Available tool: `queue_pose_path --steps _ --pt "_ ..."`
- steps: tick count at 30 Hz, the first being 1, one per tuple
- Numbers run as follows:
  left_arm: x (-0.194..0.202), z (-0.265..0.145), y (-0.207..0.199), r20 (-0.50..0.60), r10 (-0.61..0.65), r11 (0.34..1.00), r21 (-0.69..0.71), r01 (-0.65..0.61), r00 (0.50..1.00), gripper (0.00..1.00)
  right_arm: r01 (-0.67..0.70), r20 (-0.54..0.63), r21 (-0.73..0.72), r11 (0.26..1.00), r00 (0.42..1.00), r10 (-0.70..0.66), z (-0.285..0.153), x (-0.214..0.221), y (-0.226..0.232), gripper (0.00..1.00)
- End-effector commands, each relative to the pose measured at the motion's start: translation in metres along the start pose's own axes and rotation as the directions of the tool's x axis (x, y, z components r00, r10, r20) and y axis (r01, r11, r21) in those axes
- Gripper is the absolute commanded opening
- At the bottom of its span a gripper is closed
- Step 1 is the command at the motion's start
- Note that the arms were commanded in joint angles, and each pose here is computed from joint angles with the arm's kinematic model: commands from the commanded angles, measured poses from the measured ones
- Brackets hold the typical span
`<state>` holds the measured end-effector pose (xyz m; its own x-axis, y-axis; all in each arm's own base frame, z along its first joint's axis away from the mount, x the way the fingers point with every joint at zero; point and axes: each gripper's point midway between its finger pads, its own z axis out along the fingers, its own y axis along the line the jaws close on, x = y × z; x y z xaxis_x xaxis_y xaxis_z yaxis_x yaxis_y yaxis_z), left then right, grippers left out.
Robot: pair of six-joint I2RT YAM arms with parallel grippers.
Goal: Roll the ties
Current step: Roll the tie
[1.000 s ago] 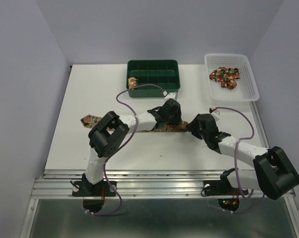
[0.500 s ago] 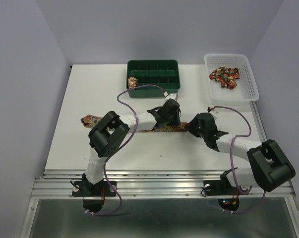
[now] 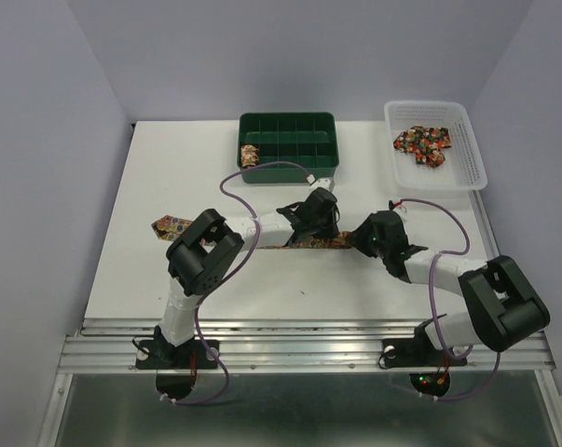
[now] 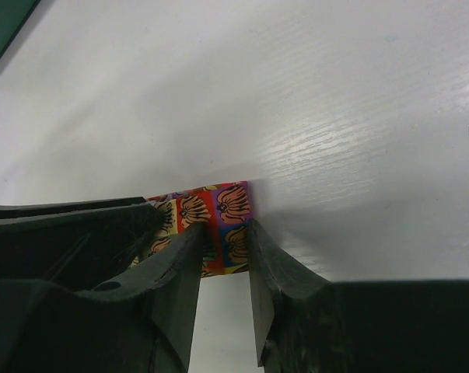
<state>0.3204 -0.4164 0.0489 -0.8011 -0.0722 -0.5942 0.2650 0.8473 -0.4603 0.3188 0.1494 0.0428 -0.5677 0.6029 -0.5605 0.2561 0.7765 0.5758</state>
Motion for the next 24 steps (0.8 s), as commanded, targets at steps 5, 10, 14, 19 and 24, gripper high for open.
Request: queue_pose_path --steps 5,10,14,19,24 --pt "-0.010 -0.009 -0.009 0.035 0.004 1.000 0.011 -0.005 0.999 0.31 0.008 0.001 -0.018 1.000 1.000 -0.008 0.007 0.000 -0.003 0.36" --pt "-0.006 -0.009 -0.007 0.027 0.001 1.000 0.008 -0.001 1.000 0.31 0.003 -0.035 -0.024 1.000 0.999 -0.004 0.009 0.010 -0.011 0.36" --pt "-0.007 -0.012 -0.006 0.033 -0.001 1.000 0.006 0.001 0.999 0.31 0.016 -0.088 -0.052 0.998 0.996 -0.021 0.008 0.022 -0.010 0.40" --pt "-0.006 -0.013 -0.006 0.034 -0.003 1.000 0.006 0.003 0.999 0.31 0.023 -0.117 -0.048 0.999 0.993 -0.029 0.007 0.030 -0.016 0.40" --pt "-0.006 -0.014 -0.005 0.032 -0.012 1.000 0.007 0.012 0.999 0.31 0.023 -0.168 -0.107 0.994 0.985 -0.041 0.004 0.040 -0.006 0.31"
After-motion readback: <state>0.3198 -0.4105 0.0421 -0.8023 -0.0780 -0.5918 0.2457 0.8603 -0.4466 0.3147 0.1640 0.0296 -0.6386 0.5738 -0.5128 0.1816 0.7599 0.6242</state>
